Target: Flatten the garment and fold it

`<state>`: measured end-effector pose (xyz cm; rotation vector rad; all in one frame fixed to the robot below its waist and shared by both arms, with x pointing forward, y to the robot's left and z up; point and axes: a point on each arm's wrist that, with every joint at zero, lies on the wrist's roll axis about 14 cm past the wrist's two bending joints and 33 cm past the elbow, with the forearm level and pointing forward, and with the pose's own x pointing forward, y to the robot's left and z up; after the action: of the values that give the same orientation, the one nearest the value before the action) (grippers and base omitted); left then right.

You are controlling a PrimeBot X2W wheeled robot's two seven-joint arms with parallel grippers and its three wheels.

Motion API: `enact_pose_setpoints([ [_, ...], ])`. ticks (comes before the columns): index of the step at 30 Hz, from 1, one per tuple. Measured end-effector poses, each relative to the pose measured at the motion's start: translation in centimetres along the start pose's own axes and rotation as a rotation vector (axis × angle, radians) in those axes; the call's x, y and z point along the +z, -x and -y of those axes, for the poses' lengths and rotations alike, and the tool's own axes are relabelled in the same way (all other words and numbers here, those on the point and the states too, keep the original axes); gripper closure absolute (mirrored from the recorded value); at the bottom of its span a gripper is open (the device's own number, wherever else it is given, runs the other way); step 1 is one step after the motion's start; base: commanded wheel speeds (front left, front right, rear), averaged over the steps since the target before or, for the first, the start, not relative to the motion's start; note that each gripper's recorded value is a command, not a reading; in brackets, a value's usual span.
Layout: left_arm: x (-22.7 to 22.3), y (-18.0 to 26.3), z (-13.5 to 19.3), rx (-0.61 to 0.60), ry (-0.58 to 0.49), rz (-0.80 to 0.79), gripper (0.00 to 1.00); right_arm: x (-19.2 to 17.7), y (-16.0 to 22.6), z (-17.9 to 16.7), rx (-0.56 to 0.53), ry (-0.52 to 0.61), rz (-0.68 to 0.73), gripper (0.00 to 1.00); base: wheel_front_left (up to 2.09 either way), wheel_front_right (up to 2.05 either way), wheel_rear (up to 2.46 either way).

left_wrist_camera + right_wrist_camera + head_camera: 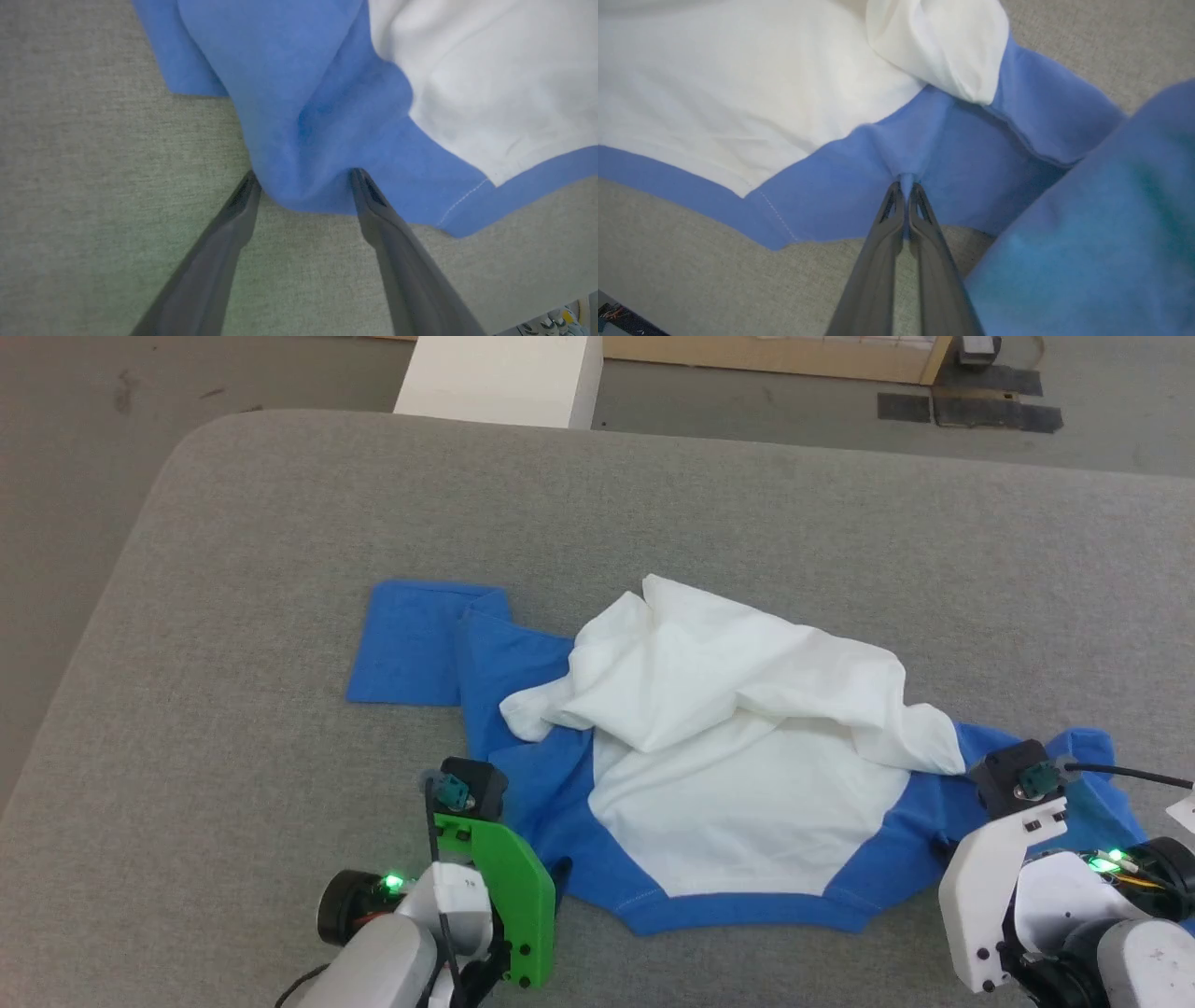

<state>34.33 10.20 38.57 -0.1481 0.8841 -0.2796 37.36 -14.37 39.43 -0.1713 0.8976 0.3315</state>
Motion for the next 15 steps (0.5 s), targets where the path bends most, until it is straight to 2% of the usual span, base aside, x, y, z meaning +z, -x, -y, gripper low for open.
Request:
enact_pose_setpoints([
  [1,0.1,-0.2,0.1,-0.004,0.008,-0.001,0.53,-0.1,0.0,0.1,-0.001,-0.003,-0.003,1.0,0.0,0.0,0.0],
  [2,0.2,-0.3,0.2,-0.008,0.013,0.004,0.68,-0.2,-0.1,0.2,-0.003,-0.006,-0.006,1.0,0.0,0.0,0.0],
  [3,0.3,-0.4,0.2,-0.009,0.018,0.013,1.0,-0.3,-0.1,0.3,-0.005,-0.008,-0.009,1.0,0.0,0.0,0.0],
  [10,1.2,-0.6,0.8,-0.045,0.08,0.064,1.0,-0.4,0.0,0.8,-0.014,-0.022,-0.006,1.0,0.0,0.0,0.0],
  [15,4.9,1.3,1.3,-0.092,0.133,0.221,1.0,1.2,1.0,0.6,0.0,-0.047,0.064,1.0,0.0,0.0,0.0],
])
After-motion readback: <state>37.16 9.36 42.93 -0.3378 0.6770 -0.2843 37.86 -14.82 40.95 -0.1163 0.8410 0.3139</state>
